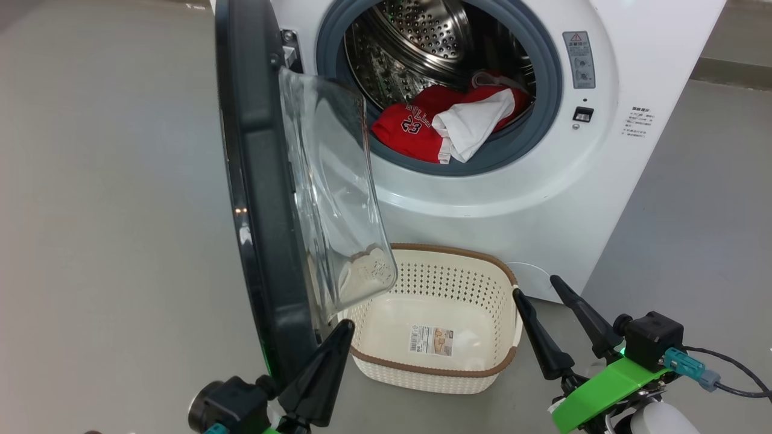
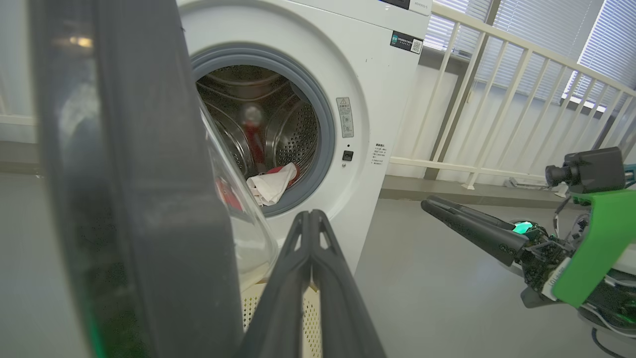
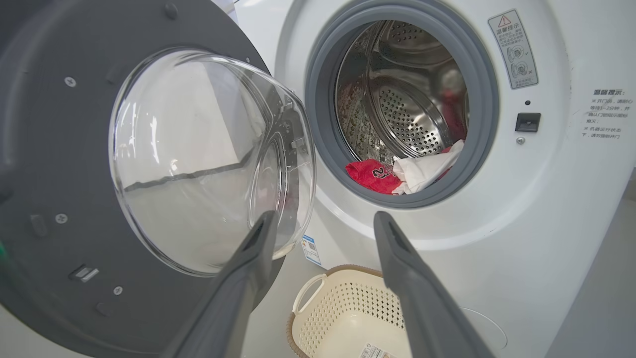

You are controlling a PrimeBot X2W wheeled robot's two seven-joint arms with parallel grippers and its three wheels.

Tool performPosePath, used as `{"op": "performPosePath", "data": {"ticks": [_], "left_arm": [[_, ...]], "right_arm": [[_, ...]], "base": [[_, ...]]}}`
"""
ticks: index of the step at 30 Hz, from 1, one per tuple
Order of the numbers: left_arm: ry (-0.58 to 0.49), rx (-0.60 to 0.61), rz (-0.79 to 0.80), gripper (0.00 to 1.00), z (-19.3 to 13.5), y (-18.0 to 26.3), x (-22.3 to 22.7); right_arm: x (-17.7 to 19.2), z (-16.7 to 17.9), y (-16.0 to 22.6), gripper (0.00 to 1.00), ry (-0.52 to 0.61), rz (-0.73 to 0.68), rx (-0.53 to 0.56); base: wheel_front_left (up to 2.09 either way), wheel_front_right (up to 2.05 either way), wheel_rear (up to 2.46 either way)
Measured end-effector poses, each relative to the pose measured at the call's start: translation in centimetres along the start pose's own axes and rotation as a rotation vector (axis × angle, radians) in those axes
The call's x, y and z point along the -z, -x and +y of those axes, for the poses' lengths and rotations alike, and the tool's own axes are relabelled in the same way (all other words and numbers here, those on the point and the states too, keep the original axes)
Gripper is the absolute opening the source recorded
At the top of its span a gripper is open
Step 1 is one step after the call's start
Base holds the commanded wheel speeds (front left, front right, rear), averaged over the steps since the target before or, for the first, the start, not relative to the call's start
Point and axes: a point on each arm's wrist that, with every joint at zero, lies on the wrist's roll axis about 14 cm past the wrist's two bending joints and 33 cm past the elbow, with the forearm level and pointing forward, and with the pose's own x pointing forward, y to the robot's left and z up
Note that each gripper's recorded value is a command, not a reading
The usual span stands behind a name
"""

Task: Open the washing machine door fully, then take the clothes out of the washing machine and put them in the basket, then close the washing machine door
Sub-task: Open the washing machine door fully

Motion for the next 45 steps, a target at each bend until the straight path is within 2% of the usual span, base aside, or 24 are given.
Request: {"op": "performPosePath", "data": {"ticks": [7, 19, 45], "left_arm": [[0.021, -0.060, 0.038, 0.00, 1.7, 0.3, 1.4], [0.032, -0.124, 0.019, 0.00, 3.3, 0.8, 1.0], [-0.059, -0.371, 0.032, 0.00, 11.8, 3.9, -0.5]], "right_arm": [[0.1, -0.1, 0.0, 1.00, -0.001, 0.002, 0.002], [0.0, 0.3, -0.1, 1.00, 0.002, 0.000, -0.009], [2.1, 2.3, -2.5, 1.00, -0.035, 0.042, -0.088]], "base": [[0.00, 0.00, 0.00], [0.00, 0.00, 0.00], [0.00, 0.00, 0.00]]}}
